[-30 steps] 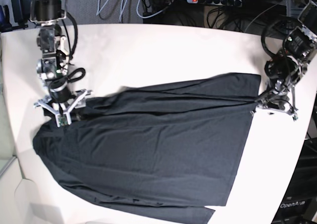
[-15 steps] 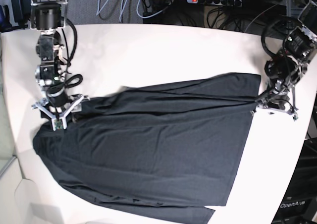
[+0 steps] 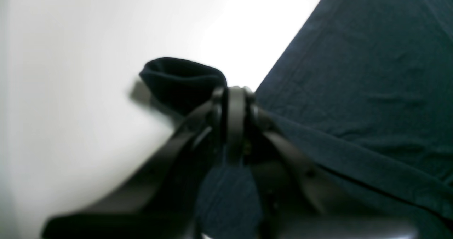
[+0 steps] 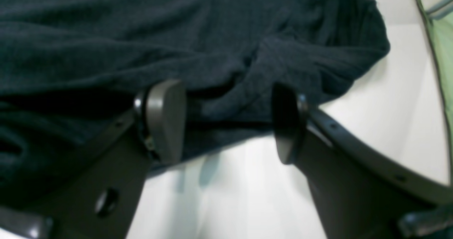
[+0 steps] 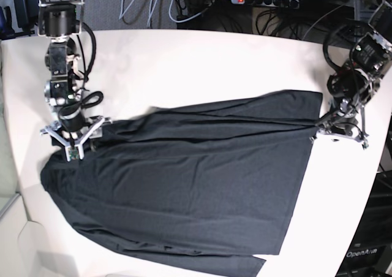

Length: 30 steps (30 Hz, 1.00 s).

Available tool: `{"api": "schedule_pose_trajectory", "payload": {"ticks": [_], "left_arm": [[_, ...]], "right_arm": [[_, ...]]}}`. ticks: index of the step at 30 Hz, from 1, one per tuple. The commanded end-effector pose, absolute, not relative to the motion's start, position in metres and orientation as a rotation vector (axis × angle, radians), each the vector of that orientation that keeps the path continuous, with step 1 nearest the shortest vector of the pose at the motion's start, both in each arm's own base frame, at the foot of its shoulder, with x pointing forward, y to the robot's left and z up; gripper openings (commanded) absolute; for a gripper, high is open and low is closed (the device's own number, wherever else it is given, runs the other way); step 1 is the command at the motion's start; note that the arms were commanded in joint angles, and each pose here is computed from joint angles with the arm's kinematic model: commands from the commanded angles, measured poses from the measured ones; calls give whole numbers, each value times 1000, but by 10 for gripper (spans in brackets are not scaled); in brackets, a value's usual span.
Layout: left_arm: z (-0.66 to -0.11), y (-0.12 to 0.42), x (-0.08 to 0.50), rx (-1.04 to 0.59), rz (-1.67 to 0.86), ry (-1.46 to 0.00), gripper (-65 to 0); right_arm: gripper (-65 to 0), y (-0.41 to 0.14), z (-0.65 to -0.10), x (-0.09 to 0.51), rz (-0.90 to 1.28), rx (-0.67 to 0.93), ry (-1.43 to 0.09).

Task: Fold the T-shirt properly
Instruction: 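Hold the raised edge with both grippers, pulling it taut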

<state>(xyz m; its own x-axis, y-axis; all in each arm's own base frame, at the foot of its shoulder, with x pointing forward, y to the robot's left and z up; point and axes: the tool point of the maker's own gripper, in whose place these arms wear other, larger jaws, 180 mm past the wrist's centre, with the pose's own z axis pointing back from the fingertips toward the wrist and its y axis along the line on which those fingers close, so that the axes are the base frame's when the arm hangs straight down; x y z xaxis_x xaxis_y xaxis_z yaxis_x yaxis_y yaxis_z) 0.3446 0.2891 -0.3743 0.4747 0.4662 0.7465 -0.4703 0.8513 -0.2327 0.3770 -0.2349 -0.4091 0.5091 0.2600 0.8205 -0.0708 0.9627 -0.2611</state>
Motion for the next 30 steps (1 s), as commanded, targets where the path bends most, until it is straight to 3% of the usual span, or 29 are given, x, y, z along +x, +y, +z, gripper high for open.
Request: {"api": "schedule_pose_trajectory", "payload": {"ticks": [1,7,22,25,30], "left_arm": [[-355,298,355,21,555,-978,-650],[-352,292,356,2,547,-984,-650],[-351,288,354,-9,542,-983,-650],[-352,286,354,-9,539,-980,-650],[-352,286,354,-9,539,-980,-650]], "right_arm": [[-283,-237,-392,388,204,-211,-1076],[-335,-237,-393,388,205,-210,-1073],[-341,-239,-429,383,171,-186,-979],[-398,-240,-429,382,172,-187,-977],[-587,-241,-429,383,174,-191,-978]]}}
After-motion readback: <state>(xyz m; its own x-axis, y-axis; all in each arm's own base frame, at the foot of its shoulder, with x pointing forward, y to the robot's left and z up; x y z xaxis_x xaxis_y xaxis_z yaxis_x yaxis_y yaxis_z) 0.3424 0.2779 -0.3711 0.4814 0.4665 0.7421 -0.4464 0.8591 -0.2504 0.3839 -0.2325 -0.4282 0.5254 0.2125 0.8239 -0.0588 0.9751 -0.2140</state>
